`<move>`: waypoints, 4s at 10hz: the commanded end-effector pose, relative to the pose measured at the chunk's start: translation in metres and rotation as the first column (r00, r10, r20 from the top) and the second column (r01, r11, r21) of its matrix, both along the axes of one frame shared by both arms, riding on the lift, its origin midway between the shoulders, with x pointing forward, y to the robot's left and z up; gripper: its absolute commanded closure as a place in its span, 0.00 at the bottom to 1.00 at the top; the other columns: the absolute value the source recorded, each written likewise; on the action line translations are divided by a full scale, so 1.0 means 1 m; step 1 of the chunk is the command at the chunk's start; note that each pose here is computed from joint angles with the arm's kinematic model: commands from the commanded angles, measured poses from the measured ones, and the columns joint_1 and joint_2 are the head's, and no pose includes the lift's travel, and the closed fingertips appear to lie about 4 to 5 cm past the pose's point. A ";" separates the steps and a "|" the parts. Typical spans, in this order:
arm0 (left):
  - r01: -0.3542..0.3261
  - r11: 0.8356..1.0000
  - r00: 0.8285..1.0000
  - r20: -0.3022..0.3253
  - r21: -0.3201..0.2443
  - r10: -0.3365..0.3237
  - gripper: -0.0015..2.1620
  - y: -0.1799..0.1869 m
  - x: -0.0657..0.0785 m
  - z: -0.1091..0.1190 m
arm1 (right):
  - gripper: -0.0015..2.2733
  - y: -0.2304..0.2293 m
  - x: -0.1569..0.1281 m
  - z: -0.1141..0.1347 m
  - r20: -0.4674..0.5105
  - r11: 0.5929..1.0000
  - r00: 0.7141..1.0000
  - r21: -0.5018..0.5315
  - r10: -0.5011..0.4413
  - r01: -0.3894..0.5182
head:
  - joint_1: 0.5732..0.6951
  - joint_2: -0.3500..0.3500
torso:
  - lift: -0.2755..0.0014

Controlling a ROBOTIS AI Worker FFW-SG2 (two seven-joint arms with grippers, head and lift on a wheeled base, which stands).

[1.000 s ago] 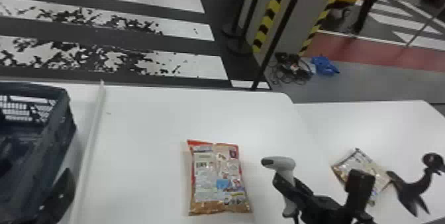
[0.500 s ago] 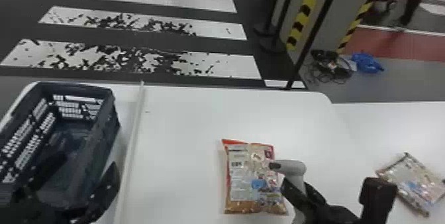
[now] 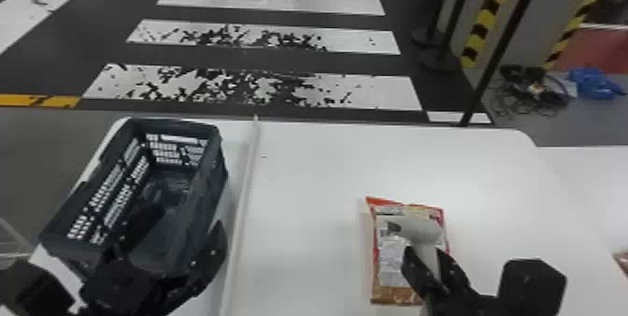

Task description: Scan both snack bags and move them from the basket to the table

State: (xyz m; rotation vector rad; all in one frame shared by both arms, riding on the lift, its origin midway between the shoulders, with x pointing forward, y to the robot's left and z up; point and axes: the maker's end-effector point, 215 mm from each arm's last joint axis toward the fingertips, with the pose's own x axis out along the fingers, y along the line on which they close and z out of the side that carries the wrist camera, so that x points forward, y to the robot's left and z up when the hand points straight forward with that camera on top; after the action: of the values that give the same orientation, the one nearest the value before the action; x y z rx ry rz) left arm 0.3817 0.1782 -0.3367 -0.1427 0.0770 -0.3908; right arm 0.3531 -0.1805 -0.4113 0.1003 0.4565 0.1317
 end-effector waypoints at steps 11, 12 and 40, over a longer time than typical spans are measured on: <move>0.010 1.000 1.000 0.009 -0.003 -0.010 0.02 0.007 -0.007 0.002 | 0.99 0.035 0.016 -0.047 0.005 0.984 0.999 -0.171 -0.041 0.041 | 1.00 0.58 | 0.64; 0.008 1.000 1.000 0.009 -0.005 -0.008 0.02 0.008 -0.007 0.001 | 0.99 0.031 0.018 -0.049 0.005 0.982 0.999 -0.183 -0.052 0.052 | 1.00 0.58 | 0.64; 0.026 0.999 0.997 0.066 -0.027 -0.024 0.02 0.008 -0.023 0.023 | 0.99 -0.163 0.031 -0.028 0.042 0.957 0.968 -0.143 -0.248 0.252 | 1.00 0.30 | 0.64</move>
State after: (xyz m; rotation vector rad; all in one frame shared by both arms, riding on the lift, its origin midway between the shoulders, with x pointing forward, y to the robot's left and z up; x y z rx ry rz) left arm 0.3591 0.1864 -0.3142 -0.1543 0.0086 -0.4225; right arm 0.3856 -0.3202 -0.4382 0.0087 0.4263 -0.1160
